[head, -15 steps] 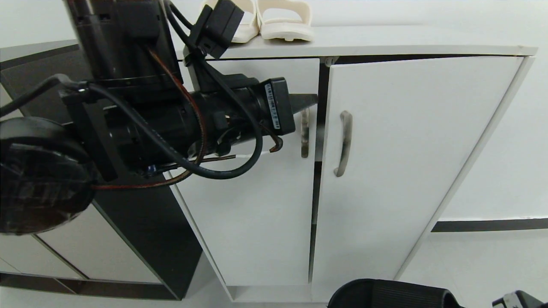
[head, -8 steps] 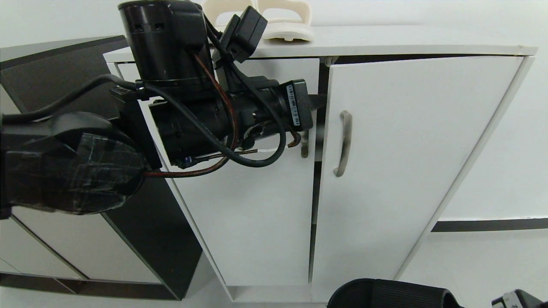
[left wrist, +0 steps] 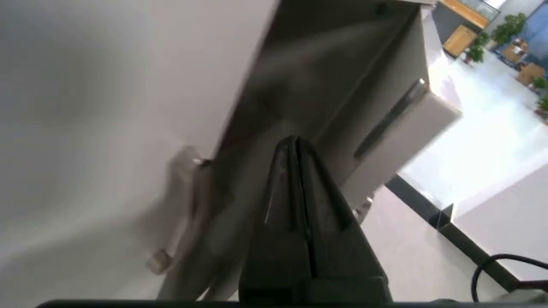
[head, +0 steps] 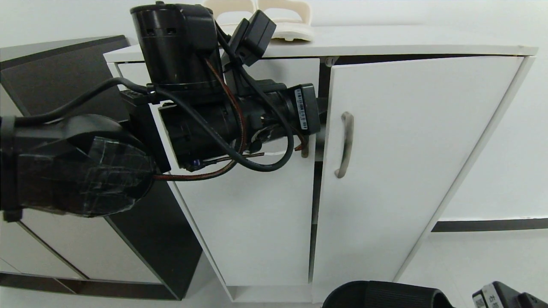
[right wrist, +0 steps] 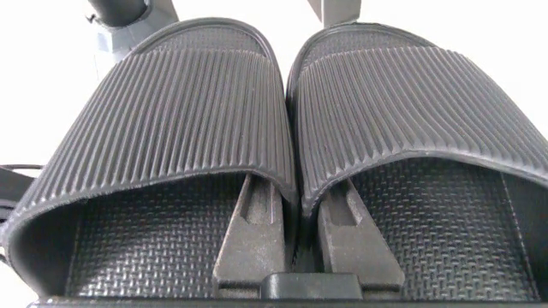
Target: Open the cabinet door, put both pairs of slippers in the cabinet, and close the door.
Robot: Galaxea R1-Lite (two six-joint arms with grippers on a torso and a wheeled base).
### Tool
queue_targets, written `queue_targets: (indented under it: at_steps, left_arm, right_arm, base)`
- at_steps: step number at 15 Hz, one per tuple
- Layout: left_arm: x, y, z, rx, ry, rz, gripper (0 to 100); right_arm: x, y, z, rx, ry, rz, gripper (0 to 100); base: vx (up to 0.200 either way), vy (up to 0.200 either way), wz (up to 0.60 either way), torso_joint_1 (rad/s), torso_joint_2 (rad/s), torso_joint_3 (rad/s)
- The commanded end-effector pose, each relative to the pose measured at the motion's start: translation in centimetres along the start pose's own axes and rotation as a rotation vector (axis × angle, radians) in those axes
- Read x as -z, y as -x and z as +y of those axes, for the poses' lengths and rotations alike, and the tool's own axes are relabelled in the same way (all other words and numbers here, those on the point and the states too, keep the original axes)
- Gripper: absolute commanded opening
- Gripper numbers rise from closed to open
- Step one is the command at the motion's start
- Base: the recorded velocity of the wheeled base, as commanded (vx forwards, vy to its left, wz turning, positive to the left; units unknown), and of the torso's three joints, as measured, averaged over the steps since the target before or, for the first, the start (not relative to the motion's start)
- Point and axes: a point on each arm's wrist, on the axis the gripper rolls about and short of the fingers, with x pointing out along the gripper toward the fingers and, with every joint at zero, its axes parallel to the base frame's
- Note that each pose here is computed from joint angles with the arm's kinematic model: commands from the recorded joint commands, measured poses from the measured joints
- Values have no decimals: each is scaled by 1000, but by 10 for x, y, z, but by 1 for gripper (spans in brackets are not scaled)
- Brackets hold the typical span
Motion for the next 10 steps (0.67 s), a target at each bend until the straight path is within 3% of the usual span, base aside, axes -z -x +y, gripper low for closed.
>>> queue_targets:
  at_steps: [1, 6, 9, 10]
  left_arm:
    - [3, 0, -13, 39, 2, 10, 0]
    - [21, 13, -64, 194, 10, 74, 0]
    - [24, 7, -64, 195, 9, 65, 0]
    - [16, 11, -44, 131, 0, 22, 0]
  right_arm:
    - [11, -1, 7, -49, 17, 41, 0]
    - [20, 1, 15, -97, 43, 60, 0]
    - [19, 1, 14, -91, 41, 55, 0]
    - [13, 0, 10, -58, 25, 33, 0]
  base:
    - [-200, 0, 0, 7, 2, -2]
    - [-200, 0, 0, 0, 2, 3]
    - [-200, 0, 0, 1, 1, 1]
    - [0, 0, 0, 0, 0, 0]
